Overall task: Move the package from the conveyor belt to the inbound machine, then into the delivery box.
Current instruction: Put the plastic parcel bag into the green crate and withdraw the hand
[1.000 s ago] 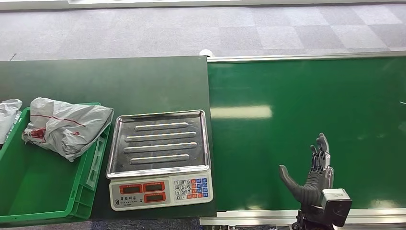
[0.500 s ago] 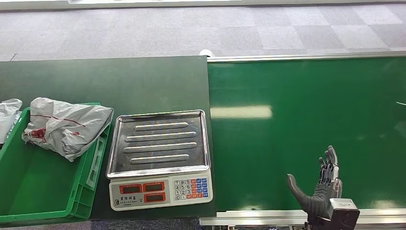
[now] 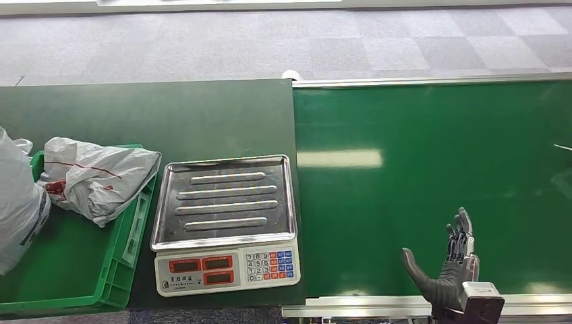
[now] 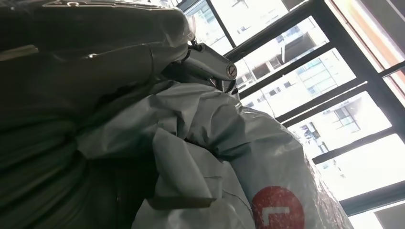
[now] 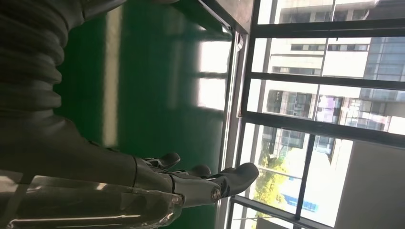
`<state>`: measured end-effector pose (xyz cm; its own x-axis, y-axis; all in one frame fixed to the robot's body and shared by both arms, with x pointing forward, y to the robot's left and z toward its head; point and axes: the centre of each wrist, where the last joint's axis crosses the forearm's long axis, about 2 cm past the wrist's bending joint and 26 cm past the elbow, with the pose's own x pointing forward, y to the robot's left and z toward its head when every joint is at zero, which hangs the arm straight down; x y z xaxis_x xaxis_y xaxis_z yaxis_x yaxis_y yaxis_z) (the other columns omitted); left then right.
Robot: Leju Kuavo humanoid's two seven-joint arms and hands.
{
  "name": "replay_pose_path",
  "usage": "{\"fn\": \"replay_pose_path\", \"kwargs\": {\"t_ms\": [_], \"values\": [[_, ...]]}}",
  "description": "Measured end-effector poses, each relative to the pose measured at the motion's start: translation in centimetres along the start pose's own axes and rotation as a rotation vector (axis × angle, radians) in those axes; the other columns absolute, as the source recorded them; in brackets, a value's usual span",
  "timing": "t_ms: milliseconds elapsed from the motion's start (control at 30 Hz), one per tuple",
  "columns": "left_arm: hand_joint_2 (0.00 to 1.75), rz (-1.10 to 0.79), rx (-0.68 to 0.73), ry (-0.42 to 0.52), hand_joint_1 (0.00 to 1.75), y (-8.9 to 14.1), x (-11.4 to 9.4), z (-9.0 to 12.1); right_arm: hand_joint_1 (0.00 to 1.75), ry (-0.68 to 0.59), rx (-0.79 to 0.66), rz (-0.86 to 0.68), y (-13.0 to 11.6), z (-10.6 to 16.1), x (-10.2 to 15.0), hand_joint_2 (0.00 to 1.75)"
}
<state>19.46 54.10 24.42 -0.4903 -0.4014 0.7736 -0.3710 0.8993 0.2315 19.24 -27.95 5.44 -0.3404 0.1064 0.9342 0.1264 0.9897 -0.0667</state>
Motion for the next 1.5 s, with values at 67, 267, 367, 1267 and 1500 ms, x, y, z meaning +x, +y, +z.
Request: {"fn": "replay_pose_path", "kwargs": {"t_ms": [67,267,367,1267,1500], "values": [[1.75,-0.002,0.005,-0.002,0.0,-0.6,0.2,0.4,0.0,-0.001,-0.001,0.001,0.0,-0.1,0.0,1.75],[1.75,0.005,0.025,0.01,0.0,-1.3,0.1,1.1,0.0,0.0,-0.001,0.003,-0.1,-0.2,0.0,1.75],[1.75,0.009,0.029,0.021,0.0,-1.5,0.0,1.4,0.0,0.005,0.0,0.005,-0.1,-0.1,-0.1,1.75],[1.75,-0.069,-0.33,-0.081,0.0,-4.0,1.3,-2.6,0.0,0.015,-0.033,0.001,-0.1,-1.0,-0.7,1.75],[1.75,-0.24,-0.587,0.034,0.0,-5.1,-0.3,-1.4,0.0,0.017,-0.03,0.005,-0.5,-1.0,-0.8,1.75]]}}
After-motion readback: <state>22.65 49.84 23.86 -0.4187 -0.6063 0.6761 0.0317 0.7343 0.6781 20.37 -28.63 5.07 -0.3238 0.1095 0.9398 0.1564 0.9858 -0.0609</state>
